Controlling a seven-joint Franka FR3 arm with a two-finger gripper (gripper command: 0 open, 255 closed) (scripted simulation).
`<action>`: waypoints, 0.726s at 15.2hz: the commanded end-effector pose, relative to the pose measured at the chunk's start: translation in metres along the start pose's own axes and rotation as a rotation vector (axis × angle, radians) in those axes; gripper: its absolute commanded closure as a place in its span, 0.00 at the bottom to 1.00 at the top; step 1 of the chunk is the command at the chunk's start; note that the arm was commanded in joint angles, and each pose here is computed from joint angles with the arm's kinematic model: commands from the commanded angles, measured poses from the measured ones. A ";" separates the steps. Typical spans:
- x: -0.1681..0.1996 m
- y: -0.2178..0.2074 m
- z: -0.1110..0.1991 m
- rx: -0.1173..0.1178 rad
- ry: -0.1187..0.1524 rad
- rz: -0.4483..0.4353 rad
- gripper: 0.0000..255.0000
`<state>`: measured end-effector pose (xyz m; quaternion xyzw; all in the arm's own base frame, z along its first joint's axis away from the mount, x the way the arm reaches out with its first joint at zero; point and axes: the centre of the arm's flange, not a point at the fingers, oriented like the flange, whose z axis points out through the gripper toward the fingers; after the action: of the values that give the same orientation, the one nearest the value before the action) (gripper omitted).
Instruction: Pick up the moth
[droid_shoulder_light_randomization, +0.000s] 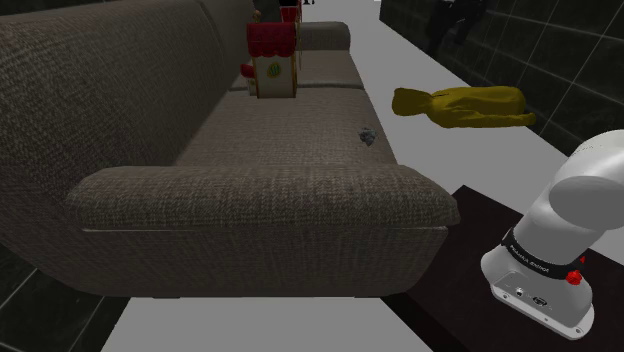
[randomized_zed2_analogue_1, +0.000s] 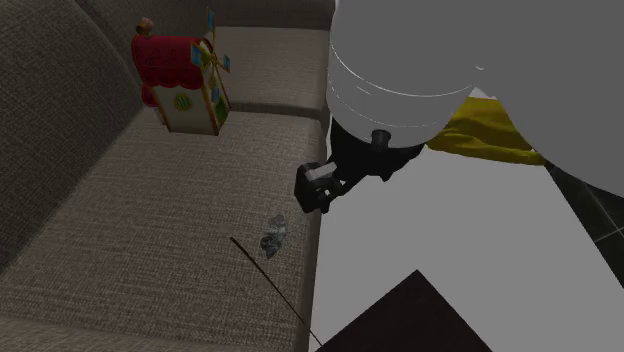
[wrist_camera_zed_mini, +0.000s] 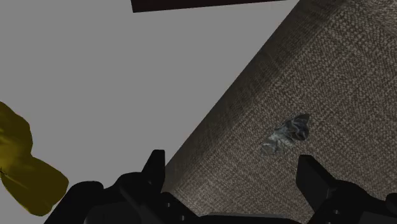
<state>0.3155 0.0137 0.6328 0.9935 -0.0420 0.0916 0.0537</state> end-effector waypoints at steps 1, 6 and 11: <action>0.000 0.000 0.000 0.000 0.000 0.000 0.00; 0.035 -0.026 0.054 0.021 -0.061 0.056 0.00; 0.068 -0.051 0.109 0.042 -0.122 0.112 0.00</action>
<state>0.3979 0.0437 0.5455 0.9945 -0.0923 0.0403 0.0285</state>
